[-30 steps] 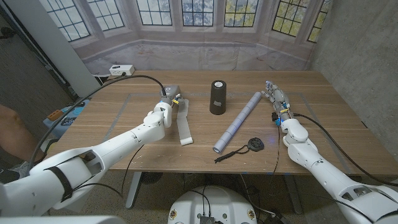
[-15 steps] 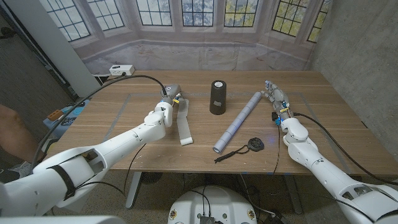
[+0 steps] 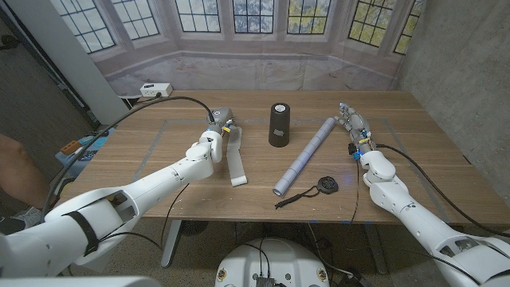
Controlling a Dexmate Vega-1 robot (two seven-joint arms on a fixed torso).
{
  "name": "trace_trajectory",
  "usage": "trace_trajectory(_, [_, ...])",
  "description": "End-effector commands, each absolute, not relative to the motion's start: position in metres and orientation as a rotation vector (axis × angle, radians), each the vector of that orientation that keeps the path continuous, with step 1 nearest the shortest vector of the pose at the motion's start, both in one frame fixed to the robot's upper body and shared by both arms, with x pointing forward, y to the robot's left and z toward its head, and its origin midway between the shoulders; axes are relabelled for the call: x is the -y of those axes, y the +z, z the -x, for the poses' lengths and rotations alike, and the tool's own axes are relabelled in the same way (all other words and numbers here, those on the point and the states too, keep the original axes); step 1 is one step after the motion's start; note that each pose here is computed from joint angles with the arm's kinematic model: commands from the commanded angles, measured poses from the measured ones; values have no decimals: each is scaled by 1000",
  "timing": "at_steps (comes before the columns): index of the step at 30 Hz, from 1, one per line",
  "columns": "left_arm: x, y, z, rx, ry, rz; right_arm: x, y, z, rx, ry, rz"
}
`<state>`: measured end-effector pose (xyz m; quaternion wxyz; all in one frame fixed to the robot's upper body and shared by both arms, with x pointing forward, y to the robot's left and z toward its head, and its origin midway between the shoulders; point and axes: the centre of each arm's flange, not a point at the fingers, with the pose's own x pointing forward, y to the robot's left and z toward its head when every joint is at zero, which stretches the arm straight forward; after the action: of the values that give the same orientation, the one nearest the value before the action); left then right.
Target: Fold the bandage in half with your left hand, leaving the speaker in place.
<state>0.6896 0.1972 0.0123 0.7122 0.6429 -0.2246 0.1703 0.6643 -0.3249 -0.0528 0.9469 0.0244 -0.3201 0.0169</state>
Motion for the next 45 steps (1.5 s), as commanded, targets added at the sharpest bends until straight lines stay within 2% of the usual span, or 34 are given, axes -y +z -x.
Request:
trace_trajectory(1, [-202,8,-689,477,382,-1421,322,-51,-666,644,43,-39])
trace_trajectory(15, [-209,1,-689,447,389,-1418,317,-47,-671,633,57,-28])
trace_trajectory(26, [-204,-3,-689,541,424,-1405,318,-50,-669,625,50,-30])
trace_trajectory(45, [-201,1,-687,592,428,-1403,317,-54,-667,623,47,-36])
